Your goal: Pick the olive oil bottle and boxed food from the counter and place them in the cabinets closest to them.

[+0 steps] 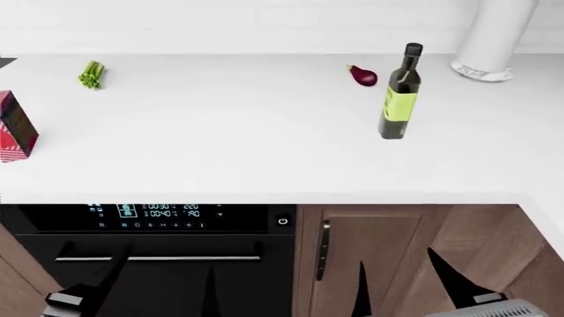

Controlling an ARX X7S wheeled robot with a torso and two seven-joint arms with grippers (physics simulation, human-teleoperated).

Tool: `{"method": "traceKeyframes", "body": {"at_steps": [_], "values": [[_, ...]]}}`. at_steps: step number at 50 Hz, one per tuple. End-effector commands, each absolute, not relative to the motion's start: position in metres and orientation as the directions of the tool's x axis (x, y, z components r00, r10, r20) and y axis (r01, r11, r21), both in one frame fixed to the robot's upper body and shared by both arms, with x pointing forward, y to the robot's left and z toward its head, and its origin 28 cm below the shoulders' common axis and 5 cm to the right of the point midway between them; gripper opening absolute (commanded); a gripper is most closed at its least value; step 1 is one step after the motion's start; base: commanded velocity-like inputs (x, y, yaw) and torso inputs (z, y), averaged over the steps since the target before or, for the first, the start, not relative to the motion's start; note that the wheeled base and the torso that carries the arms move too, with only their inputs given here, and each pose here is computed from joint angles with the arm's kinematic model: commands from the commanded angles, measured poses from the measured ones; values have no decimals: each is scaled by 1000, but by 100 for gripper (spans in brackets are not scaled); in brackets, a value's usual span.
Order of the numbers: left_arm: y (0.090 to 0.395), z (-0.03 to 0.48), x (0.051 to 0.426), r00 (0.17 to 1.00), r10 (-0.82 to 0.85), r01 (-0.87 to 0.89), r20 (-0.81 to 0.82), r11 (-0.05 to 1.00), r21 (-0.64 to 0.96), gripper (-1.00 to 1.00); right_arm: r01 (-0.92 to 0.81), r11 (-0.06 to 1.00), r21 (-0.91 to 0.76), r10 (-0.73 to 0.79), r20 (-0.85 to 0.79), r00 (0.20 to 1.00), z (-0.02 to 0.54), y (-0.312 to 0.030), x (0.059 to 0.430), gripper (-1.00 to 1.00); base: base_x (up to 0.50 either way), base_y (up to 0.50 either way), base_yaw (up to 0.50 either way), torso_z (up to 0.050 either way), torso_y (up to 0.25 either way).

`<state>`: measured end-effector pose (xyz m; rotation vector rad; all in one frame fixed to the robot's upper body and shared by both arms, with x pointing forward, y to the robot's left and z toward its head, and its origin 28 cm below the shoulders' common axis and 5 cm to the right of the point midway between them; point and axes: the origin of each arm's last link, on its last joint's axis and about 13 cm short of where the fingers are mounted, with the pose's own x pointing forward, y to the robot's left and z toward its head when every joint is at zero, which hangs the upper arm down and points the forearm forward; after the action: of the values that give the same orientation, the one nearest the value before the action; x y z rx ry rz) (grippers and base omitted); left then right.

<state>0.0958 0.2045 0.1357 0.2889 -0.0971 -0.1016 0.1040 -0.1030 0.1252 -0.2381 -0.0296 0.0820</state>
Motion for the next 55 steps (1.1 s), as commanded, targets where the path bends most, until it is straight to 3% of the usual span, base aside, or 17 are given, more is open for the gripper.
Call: {"method": "traceKeyframes", "body": {"at_steps": [1,31,37,55], "values": [[204,134,95,990,-114,88,78,955,285,100,-83,967,-239,93,27,995,128,-102,104,100,500,0,0,0,0],[203,135,97,990,-126,101,69,951,294,100,-86,966,-244,95,27,995,129,-101,105,100,500,0,0,0,1],[202,134,97,990,-127,103,66,951,293,100,-113,965,-236,127,43,991,128,-102,104,100,0,-48,0,0,2],[202,132,97,990,-126,103,63,950,294,100,-134,968,-211,142,23,990,126,-103,103,100,0,-500,0,0,0]]}}
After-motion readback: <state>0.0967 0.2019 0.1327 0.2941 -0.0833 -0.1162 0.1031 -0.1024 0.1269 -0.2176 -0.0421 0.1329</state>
